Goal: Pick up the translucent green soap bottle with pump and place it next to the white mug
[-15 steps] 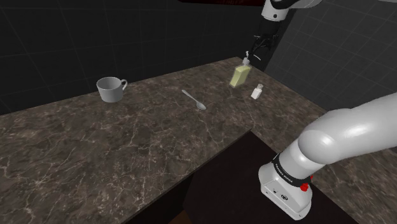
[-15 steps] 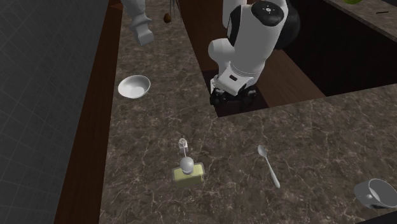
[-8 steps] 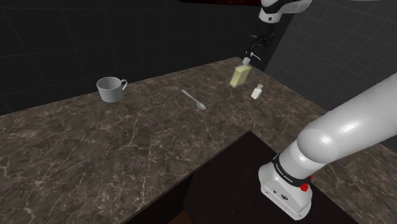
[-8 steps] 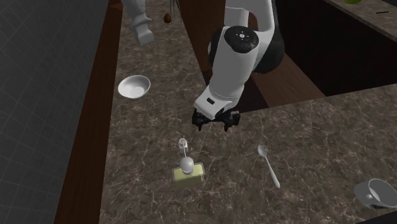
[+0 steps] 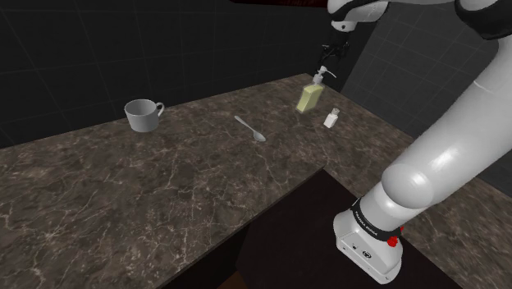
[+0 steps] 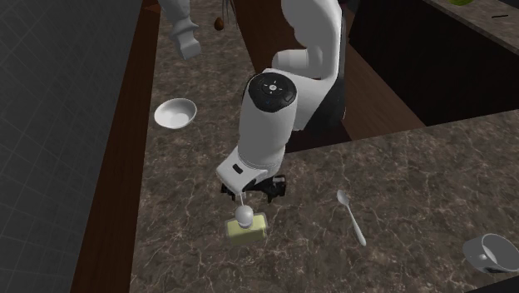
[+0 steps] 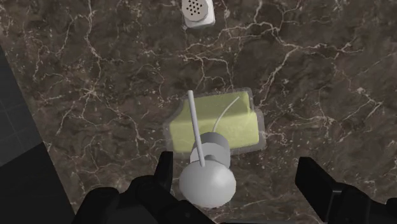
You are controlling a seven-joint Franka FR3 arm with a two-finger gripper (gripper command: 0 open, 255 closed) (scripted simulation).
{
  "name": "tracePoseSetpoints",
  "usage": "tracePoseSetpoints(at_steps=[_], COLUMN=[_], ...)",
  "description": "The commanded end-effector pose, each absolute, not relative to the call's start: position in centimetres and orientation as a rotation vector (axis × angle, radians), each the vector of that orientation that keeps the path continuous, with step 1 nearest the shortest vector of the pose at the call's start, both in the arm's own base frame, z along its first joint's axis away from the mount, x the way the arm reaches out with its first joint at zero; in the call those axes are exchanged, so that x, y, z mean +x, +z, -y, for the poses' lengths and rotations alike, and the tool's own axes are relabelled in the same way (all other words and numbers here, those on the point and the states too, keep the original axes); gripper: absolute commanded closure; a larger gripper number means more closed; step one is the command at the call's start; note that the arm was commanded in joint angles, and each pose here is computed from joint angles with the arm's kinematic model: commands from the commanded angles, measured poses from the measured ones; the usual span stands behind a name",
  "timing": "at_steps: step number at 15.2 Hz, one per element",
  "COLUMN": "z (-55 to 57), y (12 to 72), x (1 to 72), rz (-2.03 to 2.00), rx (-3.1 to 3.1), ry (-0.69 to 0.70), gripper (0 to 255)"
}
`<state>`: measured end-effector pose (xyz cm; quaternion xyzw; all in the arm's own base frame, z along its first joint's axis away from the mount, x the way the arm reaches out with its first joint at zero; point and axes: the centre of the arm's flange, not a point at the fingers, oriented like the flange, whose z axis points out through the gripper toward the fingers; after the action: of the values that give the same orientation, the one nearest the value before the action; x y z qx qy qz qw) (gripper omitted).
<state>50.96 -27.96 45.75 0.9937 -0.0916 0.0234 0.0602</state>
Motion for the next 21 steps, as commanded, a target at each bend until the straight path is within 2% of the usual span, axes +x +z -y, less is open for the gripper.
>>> tracePoseSetpoints(at_steps=[1, 9, 17, 18, 21], z=[29.8, 30.4, 30.4, 30.4, 30.4], y=[45.2, 41.2, 41.2, 41.2, 41.2], x=[52.5, 52.8, 52.8, 52.8, 52.8], rz=[0.286, 0.286, 0.286, 0.286, 0.286], rx=[3.001, 3.000, 3.000, 3.000, 3.000], ry=[0.087, 0.087, 0.087, 0.087, 0.087], gripper=[0, 0, 0, 255, 255])
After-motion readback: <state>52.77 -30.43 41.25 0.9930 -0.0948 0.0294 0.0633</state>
